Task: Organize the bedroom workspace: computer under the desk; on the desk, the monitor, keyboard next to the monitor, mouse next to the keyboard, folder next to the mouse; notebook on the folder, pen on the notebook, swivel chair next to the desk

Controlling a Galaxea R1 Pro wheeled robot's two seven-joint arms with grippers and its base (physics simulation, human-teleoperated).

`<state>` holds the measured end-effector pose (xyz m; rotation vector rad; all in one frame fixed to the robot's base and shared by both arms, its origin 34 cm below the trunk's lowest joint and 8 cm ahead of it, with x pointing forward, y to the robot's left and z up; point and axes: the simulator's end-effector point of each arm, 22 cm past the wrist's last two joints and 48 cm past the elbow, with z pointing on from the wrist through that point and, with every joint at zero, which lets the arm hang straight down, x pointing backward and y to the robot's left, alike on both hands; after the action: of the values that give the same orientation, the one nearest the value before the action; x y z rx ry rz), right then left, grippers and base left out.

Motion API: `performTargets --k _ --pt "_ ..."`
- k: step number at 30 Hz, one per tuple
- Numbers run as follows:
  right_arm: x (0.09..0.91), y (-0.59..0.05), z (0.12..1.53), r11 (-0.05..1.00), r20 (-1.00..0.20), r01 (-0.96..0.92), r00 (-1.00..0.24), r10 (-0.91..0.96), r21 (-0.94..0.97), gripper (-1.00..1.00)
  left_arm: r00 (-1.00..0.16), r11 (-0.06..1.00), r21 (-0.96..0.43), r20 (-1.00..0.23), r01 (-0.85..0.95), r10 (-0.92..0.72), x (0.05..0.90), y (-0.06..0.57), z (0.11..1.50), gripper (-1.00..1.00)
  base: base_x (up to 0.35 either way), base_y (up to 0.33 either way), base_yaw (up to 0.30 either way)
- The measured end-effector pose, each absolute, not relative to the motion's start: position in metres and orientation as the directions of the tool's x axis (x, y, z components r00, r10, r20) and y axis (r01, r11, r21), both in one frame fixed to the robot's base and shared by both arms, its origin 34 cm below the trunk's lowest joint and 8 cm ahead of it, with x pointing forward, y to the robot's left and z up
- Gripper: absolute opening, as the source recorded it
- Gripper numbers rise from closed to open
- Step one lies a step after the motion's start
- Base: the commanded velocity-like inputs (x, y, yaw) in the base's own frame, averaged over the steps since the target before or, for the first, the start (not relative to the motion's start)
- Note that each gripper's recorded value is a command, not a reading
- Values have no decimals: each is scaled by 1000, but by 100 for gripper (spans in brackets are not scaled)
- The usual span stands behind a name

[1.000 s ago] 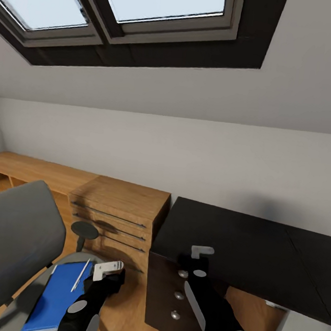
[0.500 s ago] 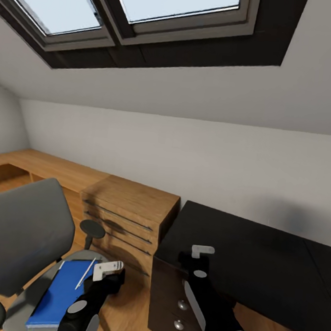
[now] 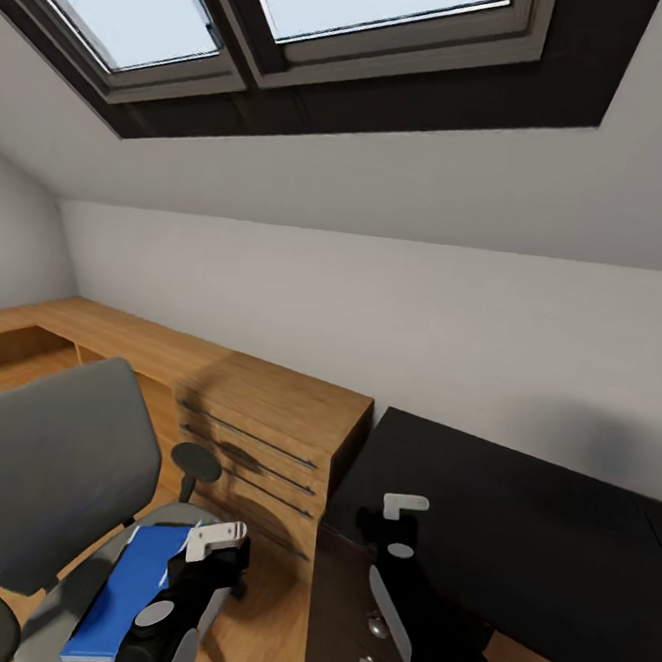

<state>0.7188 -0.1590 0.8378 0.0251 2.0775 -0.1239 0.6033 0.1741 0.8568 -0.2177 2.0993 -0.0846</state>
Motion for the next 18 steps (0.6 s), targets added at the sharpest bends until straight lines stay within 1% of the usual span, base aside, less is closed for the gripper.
performTargets --k 4,9,12,18 --pt "716 -153 833 995 -867 50 -495 -55 -92 -100 -499 981 -149 -845 -121 -190 603 174 857 100 319 97 0" --pt "713 -147 827 994 -860 26 -504 -82 -110 -100 -498 981 -149 -846 -121 -190 603 174 857 100 309 21 0" --pt "708 -147 816 993 -848 18 -522 -93 -120 -100 -498 981 -149 -846 -121 -190 604 174 857 100 134 4 0" --pt "704 -147 806 992 -843 15 -529 -100 -126 -100 -479 981 -155 -856 -121 -194 607 175 867 100 30 1 0"
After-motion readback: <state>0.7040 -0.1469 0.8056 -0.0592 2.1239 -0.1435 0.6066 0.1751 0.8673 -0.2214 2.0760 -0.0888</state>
